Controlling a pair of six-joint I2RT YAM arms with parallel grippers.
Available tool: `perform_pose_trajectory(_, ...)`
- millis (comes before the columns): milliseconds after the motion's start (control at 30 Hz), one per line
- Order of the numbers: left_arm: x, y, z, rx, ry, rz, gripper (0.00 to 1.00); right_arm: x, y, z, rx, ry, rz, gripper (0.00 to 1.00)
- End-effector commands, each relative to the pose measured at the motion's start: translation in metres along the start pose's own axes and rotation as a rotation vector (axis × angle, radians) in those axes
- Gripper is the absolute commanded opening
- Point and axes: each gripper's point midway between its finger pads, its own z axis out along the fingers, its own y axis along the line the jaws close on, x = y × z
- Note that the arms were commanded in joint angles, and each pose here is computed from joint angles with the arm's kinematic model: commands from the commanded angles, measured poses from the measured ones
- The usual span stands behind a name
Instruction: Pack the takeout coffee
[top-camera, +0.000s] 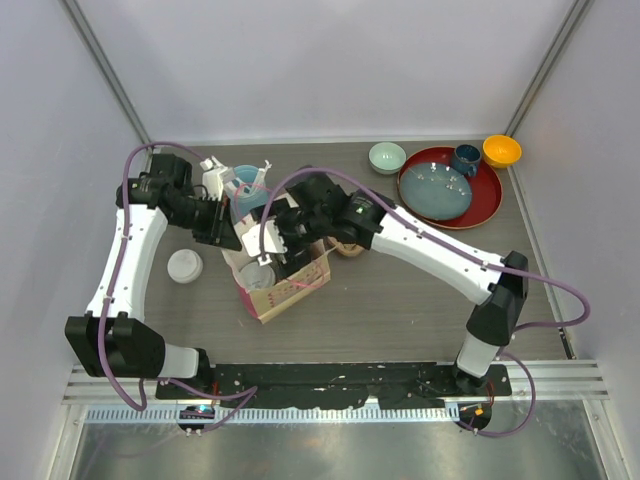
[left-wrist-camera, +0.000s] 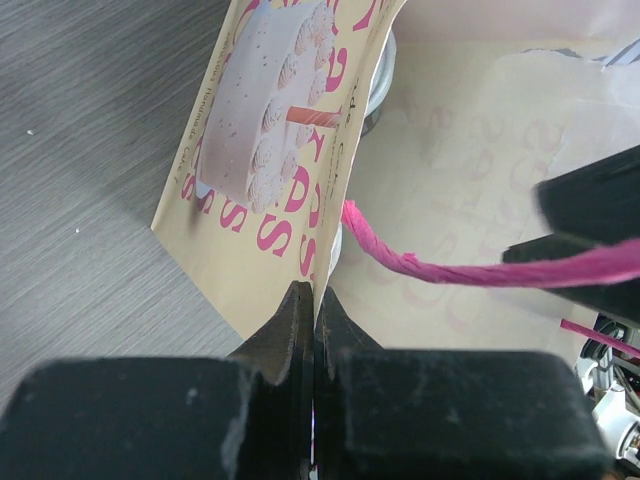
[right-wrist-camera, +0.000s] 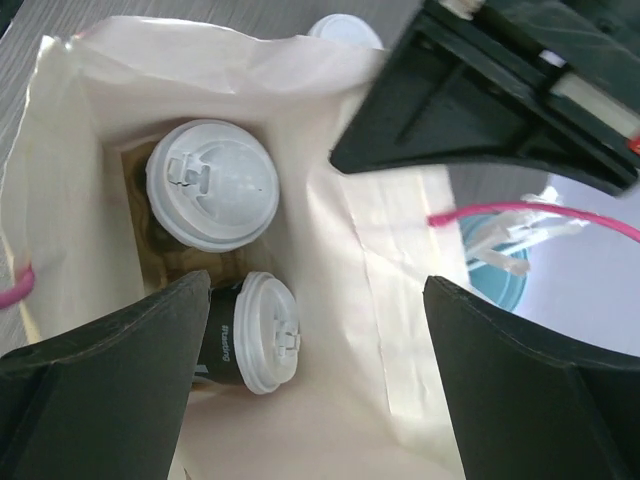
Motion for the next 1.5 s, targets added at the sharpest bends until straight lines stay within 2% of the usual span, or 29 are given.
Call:
perform_pose_trajectory(0,-0.006,0.002,-0.005,-0.02,-0.014,0.044,0.0,-0.04,-0.024,-0.032,0.123,-0.16,0.003,0.93)
perform_pose_trajectory(200,-0.007,0.001,-0.005,-0.019,-0.014,0.041,0.0,-0.05,-0.046,-0.063,0.255,-0.238,0.074,0.93)
perform_pose_trajectory(400,-0.008,0.0,-0.005,-0.015,-0.016,0.037,0.0,-0.056,-0.084,-0.114,0.494,-0.347,0.314,0.94)
perform_pose_trajectory(500,-0.007,0.0,-0.004,-0.01,-0.015,0.04,0.0,-0.05,-0.096,-0.135,0.6,-0.35,0.425,0.96)
perform_pose_trajectory(767,-0.007,-0.002,-0.004,-0.001,-0.014,0.045,0.0,-0.03,-0.102,-0.165,0.722,-0.337,0.615,0.98)
perform_pose_trajectory(1100,-0.006,-0.006,-0.001,0.004,-0.003,0.059,0.0,-0.012,-0.1,-0.159,0.719,-0.31,0.773,0.98)
perform_pose_trajectory(1400,-0.006,-0.006,0.0,-0.014,0.002,0.075,0.0,0.034,-0.101,-0.148,0.79,-0.184,0.909,0.98)
perform_pose_trajectory(1467,-0.008,-0.005,-0.001,-0.025,-0.003,0.081,0.06,0.041,-0.1,-0.145,0.791,-0.165,0.929,0.98)
